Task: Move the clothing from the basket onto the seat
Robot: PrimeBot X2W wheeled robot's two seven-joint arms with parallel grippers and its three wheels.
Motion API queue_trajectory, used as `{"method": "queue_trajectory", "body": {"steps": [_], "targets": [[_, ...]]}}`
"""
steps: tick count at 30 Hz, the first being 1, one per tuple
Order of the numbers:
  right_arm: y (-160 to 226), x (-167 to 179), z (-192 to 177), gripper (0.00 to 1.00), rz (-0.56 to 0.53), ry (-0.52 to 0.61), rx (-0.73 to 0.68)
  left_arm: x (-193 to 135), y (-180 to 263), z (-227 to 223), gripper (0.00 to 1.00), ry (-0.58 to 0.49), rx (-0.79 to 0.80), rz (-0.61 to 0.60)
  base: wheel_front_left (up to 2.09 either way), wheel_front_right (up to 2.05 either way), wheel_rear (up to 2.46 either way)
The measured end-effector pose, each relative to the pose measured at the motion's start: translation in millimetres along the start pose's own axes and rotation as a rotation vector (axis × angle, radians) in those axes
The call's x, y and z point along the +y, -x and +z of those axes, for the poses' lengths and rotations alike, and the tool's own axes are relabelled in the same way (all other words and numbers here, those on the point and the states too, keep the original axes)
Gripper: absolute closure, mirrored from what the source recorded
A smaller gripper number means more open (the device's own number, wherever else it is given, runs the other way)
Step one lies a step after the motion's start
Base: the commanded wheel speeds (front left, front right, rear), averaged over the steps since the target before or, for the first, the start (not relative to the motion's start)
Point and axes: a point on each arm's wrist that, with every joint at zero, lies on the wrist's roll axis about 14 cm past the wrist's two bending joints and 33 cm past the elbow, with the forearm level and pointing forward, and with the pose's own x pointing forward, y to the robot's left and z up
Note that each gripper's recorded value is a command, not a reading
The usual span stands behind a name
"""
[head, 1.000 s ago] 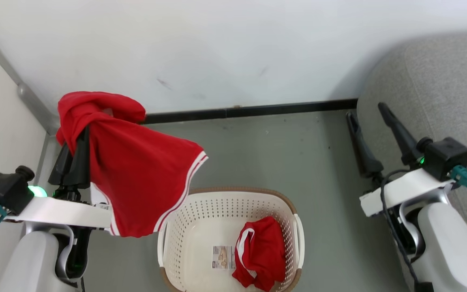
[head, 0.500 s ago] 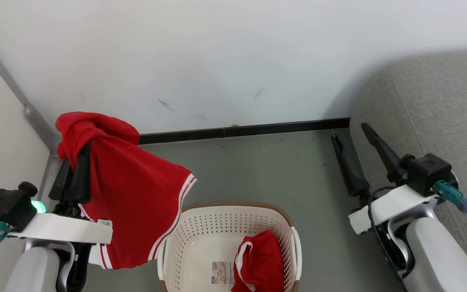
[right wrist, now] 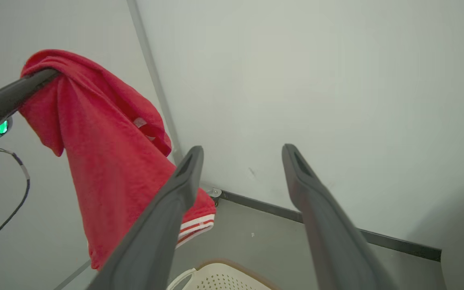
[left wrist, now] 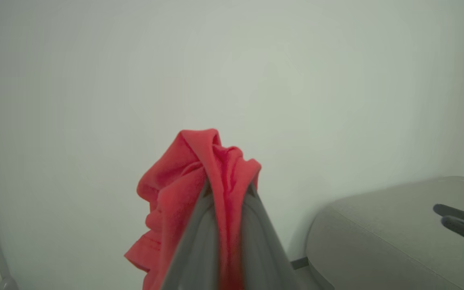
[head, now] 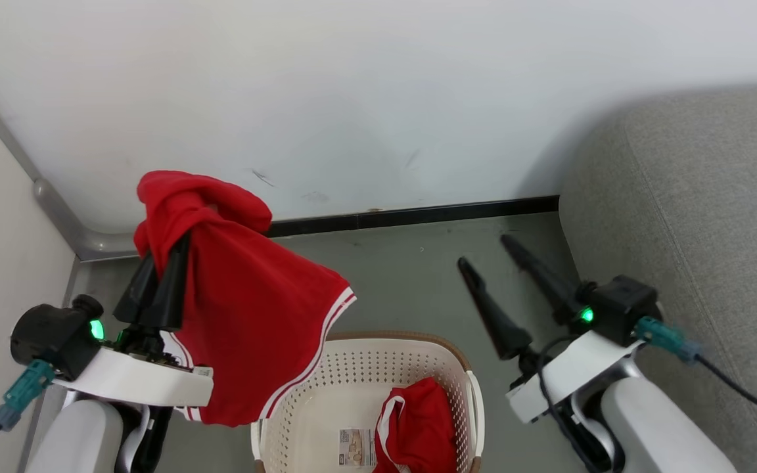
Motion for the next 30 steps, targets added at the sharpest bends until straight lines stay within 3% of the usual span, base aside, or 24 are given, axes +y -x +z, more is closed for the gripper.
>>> {"method": "queue_trajectory", "body": {"steps": [9,19,30], "targets": [[6.0,56.1,-6.6,0.00,0.182,-0.094,0.033,-38.2,-12.4,7.4,1.00,-0.026,-0.015,-0.135,0.00,0.00,0.00],[2.9,67.6,6.6,0.00,0.263,-0.065,0.009,-83.4,-19.7,12.8,1.00,-0.043,-0.018,-0.282,0.00,0.00,0.00],[1.7,63.4,11.3,0.00,0.280,-0.044,0.006,-126.6,-19.1,16.7,1.00,-0.073,-0.021,-0.423,0.00,0.00,0.00]]}}
